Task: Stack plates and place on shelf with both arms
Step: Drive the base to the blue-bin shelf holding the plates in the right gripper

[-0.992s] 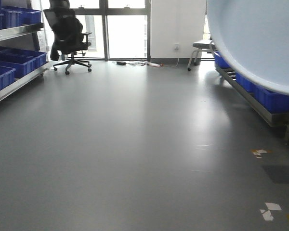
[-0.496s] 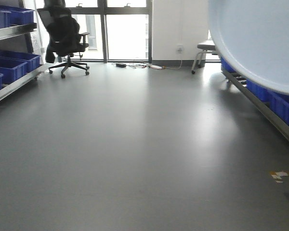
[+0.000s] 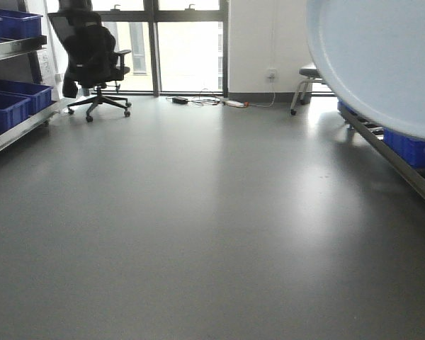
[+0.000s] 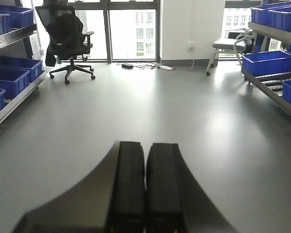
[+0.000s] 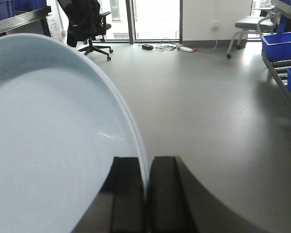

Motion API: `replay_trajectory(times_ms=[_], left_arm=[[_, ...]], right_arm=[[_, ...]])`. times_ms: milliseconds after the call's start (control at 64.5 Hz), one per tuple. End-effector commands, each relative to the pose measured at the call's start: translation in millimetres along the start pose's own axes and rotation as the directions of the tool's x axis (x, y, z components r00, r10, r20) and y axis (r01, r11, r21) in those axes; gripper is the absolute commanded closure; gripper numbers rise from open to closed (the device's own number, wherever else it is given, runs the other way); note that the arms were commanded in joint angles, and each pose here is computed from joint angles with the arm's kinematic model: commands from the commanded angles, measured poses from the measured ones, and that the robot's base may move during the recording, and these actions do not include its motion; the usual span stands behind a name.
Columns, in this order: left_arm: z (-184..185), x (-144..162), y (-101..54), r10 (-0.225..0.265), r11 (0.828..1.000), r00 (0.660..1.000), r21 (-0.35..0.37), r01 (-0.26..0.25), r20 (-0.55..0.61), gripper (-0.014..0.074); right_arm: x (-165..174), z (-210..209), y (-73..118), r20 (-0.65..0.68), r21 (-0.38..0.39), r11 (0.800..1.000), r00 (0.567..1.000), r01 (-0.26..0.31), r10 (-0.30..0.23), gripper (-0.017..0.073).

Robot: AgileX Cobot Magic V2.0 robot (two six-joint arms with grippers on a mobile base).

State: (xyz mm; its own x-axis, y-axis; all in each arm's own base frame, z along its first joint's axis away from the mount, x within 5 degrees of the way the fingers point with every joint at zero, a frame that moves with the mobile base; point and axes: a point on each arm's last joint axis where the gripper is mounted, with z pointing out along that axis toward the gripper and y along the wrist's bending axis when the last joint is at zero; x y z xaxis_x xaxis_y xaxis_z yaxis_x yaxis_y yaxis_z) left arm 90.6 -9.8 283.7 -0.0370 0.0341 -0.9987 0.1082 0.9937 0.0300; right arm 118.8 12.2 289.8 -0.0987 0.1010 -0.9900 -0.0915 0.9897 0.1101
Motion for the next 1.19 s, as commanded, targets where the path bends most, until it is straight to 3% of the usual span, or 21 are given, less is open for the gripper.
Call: replay_trajectory(times_ms=[0, 1179], left_arm=[[-0.2, -16.2, 1.7, -0.004, 1.000, 0.995, -0.016, 0.005, 0.100, 0.0512], [-0.2, -16.2, 1.7, -0.004, 1.000, 0.995, -0.016, 0.005, 0.100, 0.0512]], right_arm=[[-20.9, -2.0, 1.9, 0.143, -0.012, 1.000, 0.990, 0.004, -0.002, 0.0510], [-20.9, -2.0, 1.9, 0.143, -0.012, 1.000, 0.990, 0.004, -0.002, 0.0510]])
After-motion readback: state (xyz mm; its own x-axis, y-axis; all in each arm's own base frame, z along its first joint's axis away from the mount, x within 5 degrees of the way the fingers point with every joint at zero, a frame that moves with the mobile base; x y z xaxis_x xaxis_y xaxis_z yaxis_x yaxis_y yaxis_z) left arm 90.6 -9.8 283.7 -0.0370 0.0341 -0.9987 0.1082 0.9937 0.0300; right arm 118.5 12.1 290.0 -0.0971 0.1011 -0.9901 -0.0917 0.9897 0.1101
